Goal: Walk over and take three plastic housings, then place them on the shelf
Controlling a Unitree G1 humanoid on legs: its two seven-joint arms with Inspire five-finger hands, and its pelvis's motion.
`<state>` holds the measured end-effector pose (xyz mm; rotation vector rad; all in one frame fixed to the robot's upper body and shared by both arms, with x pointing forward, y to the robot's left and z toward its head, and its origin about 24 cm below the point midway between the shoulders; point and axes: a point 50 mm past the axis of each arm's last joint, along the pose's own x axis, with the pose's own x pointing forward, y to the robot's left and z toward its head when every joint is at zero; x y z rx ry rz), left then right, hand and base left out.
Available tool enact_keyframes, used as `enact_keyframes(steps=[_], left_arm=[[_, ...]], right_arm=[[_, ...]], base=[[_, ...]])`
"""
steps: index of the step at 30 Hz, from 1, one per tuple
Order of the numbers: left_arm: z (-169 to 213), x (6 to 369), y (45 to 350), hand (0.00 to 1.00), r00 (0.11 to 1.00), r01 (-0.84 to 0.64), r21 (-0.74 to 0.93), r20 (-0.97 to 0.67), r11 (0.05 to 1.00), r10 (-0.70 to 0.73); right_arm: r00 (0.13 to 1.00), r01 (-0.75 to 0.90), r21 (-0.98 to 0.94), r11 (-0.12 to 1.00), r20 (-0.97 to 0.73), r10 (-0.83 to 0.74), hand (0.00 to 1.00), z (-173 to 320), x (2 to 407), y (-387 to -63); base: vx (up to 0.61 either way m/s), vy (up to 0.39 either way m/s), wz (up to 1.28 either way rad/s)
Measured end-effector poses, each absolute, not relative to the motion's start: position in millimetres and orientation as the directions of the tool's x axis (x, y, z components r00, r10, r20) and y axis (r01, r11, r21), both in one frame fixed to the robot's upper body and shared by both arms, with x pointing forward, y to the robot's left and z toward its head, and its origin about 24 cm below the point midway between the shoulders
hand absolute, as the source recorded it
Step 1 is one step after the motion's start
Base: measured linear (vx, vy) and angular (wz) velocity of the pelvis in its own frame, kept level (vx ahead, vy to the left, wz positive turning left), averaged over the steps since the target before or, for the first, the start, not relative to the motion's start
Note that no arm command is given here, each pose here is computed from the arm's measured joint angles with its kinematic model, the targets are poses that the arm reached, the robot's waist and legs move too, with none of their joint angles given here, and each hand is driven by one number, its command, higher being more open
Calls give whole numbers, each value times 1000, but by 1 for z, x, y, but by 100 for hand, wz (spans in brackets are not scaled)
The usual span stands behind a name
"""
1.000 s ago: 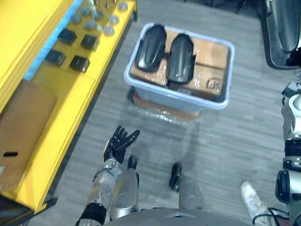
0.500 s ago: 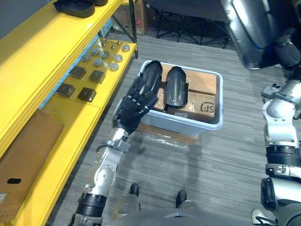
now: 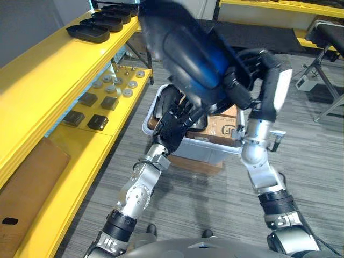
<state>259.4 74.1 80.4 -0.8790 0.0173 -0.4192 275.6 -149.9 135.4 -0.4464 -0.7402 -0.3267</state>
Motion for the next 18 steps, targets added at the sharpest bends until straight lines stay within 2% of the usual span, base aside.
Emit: enact_keyframes(steps=[3, 6, 9, 12, 13, 18], left_arm=[[87, 262, 77, 100, 927, 350, -772, 203, 531, -316], [89, 263, 80, 100, 934, 337, -802, 220, 493, -280], [89, 265, 79, 100, 934, 333, -830, 224, 448, -278], [84, 268, 78, 100, 934, 322, -837, 205, 443, -292], [81, 267, 76, 0, 931, 321, -841, 195, 437, -309], [75, 265, 71, 0, 916, 339, -792, 154, 507, -371]], right_arm=[[740, 358, -318, 878, 670, -59, 0, 121, 276, -133], [767, 331, -325, 886, 639, -52, 0, 112, 277, -126], [773, 320, -315, 894, 632, -54, 0, 108, 275, -123], [788, 300, -324, 897, 614, -43, 0, 99, 273, -120], [795, 304, -324, 896, 605, -52, 0, 94, 271, -122], [813, 316, -326, 891, 577, -77, 0, 84, 269, -125]], base=[[-44, 7, 0], [0, 0, 0], [0, 0, 0], [0, 0, 0], [0, 0, 0], [-15, -1, 0]])
